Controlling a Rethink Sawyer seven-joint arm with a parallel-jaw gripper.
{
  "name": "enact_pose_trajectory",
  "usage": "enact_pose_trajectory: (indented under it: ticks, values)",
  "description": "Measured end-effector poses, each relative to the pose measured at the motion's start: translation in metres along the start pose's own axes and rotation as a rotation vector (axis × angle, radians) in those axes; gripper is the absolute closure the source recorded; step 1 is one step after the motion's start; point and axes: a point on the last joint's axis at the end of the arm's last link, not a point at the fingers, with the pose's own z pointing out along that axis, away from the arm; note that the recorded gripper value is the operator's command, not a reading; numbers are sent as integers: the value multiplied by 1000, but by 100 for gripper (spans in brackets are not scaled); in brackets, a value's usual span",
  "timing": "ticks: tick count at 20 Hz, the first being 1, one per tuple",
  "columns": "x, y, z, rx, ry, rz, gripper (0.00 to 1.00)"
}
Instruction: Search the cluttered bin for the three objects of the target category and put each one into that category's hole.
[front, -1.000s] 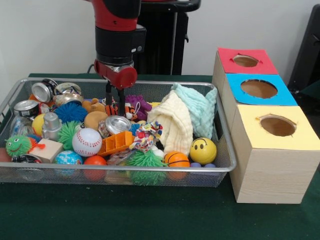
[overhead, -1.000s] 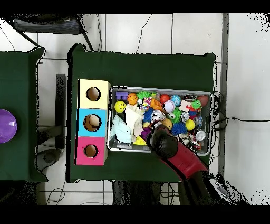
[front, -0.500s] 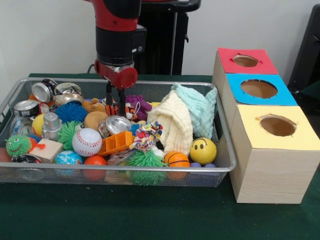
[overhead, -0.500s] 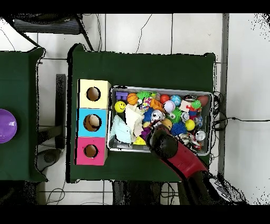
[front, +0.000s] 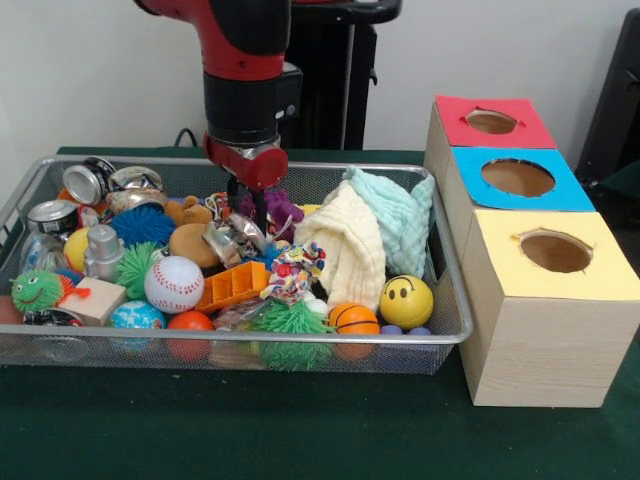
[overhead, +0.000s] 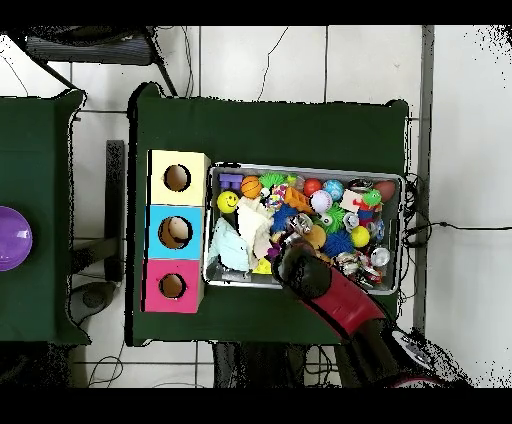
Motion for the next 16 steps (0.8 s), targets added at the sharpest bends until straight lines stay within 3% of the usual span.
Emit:
enact_pose_trajectory:
  ticks: [5,6,16]
  values:
    - [3,-8,17,2,11,3,0]
    - [2,-8,20,0,3,0,100]
    - [1,-2,16,-9,-20,-18,100]
